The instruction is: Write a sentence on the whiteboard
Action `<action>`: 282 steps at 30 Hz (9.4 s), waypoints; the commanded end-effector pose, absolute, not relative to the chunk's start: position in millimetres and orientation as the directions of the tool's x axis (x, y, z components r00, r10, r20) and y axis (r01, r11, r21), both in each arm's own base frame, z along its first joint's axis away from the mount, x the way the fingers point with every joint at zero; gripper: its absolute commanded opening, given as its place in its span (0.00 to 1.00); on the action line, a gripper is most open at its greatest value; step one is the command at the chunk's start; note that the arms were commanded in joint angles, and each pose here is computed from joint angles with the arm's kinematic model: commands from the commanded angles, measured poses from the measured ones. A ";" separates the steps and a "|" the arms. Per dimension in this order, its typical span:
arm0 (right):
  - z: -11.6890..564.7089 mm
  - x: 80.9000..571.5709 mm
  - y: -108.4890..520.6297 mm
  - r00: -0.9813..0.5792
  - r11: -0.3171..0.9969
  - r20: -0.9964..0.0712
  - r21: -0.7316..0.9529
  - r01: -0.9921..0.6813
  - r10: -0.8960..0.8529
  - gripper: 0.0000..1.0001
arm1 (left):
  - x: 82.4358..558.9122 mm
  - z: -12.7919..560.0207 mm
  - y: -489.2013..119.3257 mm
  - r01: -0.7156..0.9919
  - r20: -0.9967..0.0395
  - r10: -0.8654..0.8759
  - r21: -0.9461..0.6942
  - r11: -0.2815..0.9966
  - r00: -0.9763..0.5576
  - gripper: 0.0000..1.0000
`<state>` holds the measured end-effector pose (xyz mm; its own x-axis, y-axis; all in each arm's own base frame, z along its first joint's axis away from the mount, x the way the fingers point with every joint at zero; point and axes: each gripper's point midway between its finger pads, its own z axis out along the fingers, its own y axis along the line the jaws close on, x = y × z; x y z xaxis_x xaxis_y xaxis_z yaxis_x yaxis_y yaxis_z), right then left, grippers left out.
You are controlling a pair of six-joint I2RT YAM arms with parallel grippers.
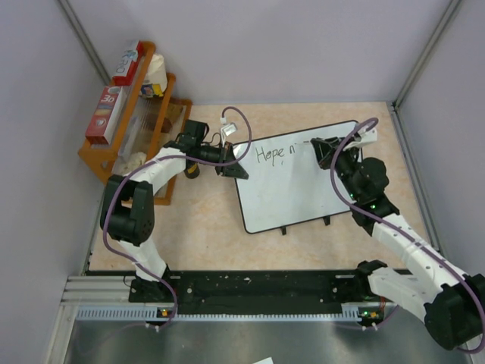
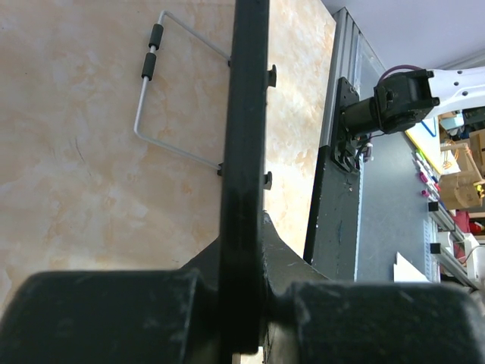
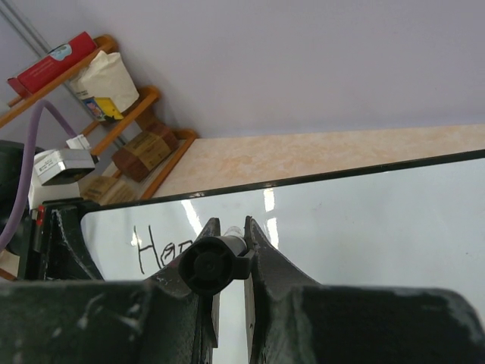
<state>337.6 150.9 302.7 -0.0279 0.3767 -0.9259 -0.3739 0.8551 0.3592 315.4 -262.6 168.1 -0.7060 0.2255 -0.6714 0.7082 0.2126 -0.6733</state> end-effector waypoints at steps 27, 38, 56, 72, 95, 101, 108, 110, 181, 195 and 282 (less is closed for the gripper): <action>281.7 352.1 147.8 -0.051 0.878 -0.936 0.345 -0.331 0.348 0.00 | 334.6 136.0 -251.0 0.774 -0.722 0.303 -0.509 0.376 -0.622 0.00; 282.0 354.7 134.9 -0.031 0.904 -0.940 0.336 -0.264 0.341 0.00 | 333.9 135.1 -251.2 0.775 -0.721 0.306 -0.508 0.376 -0.621 0.00; 299.7 361.2 151.2 -0.038 0.870 -0.926 0.366 -0.332 0.375 0.00 | 332.8 133.5 -251.4 0.774 -0.717 0.312 -0.508 0.378 -0.623 0.00; 264.7 349.0 151.3 -0.127 0.874 -0.932 0.363 -0.323 0.340 0.00 | 332.8 132.7 -251.1 0.772 -0.715 0.312 -0.509 0.381 -0.626 0.00; 273.7 353.5 131.9 -0.083 0.906 -0.934 0.357 -0.225 0.348 0.00 | 330.9 129.8 -251.8 0.774 -0.713 0.320 -0.504 0.384 -0.624 0.00; 288.1 353.0 130.7 -0.053 0.900 -0.929 0.367 -0.234 0.366 0.00 | 331.4 130.7 -251.8 0.775 -0.715 0.319 -0.502 0.385 -0.622 0.00; 319.6 339.1 128.1 0.018 0.882 -0.915 0.382 -0.276 0.403 0.00 | 332.1 130.9 -251.7 0.775 -0.716 0.319 -0.499 0.387 -0.621 0.00; 324.8 342.0 125.5 0.027 0.885 -0.916 0.378 -0.270 0.400 0.00 | 333.0 130.8 -251.5 0.774 -0.715 0.319 -0.498 0.391 -0.622 0.00; 286.1 358.0 125.7 -0.071 0.905 -0.929 0.370 -0.211 0.363 0.00 | 329.8 121.0 -251.9 0.768 -0.701 0.334 -0.502 0.398 -0.630 0.00; 304.1 364.6 123.0 -0.029 0.905 -0.926 0.375 -0.198 0.377 0.00 | 329.4 120.1 -252.2 0.767 -0.697 0.337 -0.503 0.398 -0.633 0.00; 310.8 367.2 117.1 -0.008 0.895 -0.911 0.407 -0.185 0.413 0.00 | 329.9 112.7 -251.0 0.761 -0.682 0.354 -0.499 0.414 -0.640 0.00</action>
<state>359.0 120.2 278.6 -0.0784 0.3855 -0.9194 -0.1678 0.9040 0.3933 312.0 -264.8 162.8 -0.7223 0.2374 -0.6495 0.6915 0.2359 -0.6828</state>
